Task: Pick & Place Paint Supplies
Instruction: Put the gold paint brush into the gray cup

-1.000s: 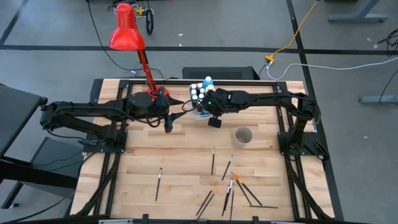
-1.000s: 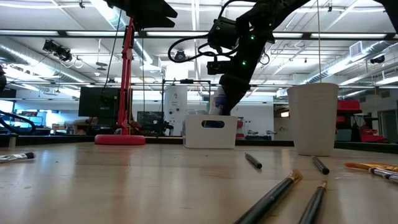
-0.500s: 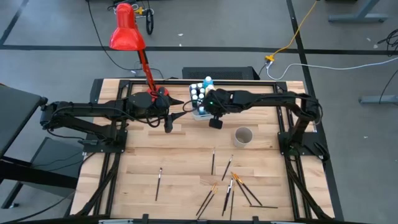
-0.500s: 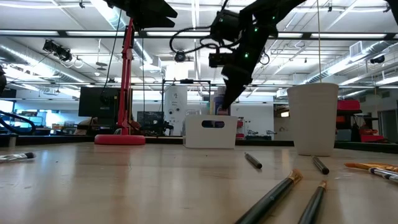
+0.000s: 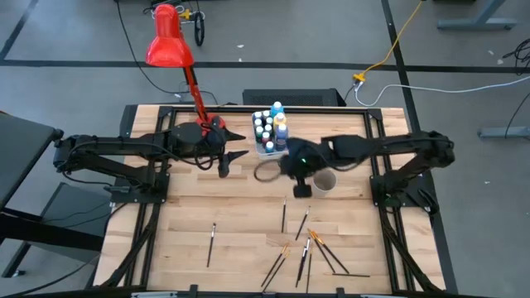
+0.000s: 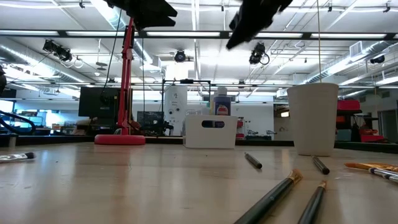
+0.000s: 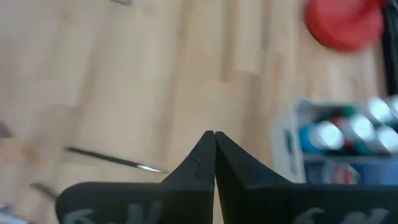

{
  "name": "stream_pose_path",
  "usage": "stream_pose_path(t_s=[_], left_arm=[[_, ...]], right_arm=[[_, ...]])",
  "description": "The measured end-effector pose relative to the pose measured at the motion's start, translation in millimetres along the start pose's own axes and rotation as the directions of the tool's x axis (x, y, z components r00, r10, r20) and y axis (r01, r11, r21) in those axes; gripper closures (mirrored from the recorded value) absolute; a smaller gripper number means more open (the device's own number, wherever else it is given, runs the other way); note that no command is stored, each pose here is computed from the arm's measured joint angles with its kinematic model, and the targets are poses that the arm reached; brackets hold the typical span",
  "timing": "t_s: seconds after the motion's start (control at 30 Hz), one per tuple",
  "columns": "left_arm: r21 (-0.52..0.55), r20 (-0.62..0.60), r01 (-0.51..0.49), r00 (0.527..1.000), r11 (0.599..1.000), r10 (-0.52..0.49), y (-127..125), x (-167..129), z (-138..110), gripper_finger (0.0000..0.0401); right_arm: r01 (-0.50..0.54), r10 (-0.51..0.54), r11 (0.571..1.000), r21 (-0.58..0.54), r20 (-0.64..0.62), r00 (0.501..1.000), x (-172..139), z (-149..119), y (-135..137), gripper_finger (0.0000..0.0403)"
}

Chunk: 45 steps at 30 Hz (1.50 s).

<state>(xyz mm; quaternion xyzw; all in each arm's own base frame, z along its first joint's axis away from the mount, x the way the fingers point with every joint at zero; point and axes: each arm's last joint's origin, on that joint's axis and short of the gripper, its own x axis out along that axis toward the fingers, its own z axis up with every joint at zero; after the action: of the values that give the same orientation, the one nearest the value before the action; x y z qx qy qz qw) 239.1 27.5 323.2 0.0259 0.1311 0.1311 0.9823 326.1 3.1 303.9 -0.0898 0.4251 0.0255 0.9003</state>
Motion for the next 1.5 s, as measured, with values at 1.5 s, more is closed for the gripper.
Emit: stream_pose_path(t_s=[1.5], left_arm=[[-0.136,-0.167,0.030,0.985,0.990,-0.053,-12.3,45.6,-31.6,0.0177]], right_arm=[[0.019,0.255,0.822,0.569,-0.398,0.881,-11.0,-46.8,123.4,0.0266]])
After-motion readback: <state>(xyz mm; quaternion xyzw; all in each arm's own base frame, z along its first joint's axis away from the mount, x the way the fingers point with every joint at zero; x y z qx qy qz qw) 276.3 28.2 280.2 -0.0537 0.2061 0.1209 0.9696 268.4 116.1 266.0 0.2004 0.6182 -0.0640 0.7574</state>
